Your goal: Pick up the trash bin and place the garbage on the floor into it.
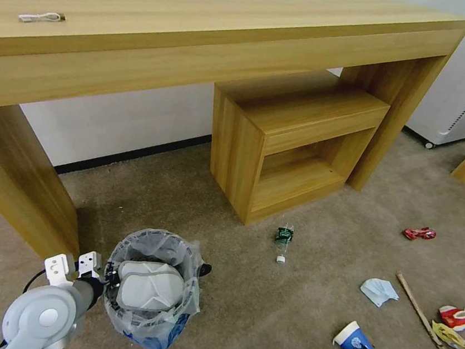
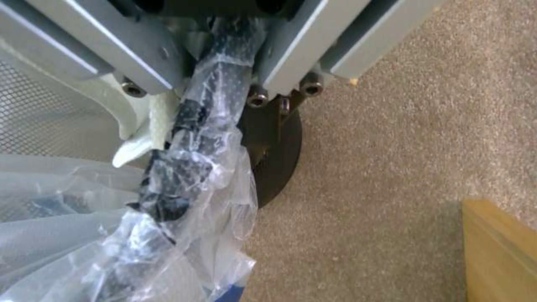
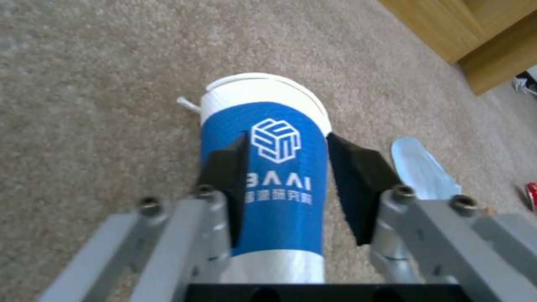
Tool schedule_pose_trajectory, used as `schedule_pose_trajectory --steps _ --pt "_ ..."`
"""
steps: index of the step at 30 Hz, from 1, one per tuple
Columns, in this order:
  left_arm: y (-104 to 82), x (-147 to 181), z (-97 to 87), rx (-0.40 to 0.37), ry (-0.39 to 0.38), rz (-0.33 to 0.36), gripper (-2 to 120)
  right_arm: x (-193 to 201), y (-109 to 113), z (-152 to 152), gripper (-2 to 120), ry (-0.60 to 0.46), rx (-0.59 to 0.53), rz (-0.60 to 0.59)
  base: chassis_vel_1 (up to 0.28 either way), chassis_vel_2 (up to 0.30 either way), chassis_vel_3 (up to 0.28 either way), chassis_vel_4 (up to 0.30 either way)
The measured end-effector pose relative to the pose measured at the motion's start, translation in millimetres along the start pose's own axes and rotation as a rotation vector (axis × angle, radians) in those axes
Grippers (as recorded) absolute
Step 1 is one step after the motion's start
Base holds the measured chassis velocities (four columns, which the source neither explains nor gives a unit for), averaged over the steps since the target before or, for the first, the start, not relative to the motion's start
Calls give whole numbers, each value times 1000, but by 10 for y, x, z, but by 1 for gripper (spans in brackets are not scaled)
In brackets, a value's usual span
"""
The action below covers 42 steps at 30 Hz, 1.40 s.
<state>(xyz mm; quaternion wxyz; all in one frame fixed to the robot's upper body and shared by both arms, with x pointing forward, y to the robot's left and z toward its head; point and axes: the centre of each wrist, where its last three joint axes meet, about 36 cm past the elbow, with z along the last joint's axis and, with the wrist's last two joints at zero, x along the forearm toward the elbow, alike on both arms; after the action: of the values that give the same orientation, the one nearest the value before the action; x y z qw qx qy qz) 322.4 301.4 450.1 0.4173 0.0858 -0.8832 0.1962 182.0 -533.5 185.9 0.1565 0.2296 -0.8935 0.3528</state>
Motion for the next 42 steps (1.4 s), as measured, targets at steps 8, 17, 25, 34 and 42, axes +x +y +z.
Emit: schedule_pose_trajectory --steps 8,17,25,34,42 --pt "-1 -1 -3 0 -1 1 0 38 -12 40 70 14 9 -10 0 0 0 0" --pt "2 25 -25 0 -9 4 0 -7 128 62 97 18 -5 -20 0 0 0 0" --pt "9 36 -31 1 -10 3 0 -34 238 52 100 16 -30 -17 0 0 0 0" --pt "10 36 -27 0 -9 3 0 -52 291 106 99 36 -45 -2 0 0 0 0" --pt "9 44 -17 0 -7 3 0 -69 306 124 98 41 -47 0 0 0 0 0"
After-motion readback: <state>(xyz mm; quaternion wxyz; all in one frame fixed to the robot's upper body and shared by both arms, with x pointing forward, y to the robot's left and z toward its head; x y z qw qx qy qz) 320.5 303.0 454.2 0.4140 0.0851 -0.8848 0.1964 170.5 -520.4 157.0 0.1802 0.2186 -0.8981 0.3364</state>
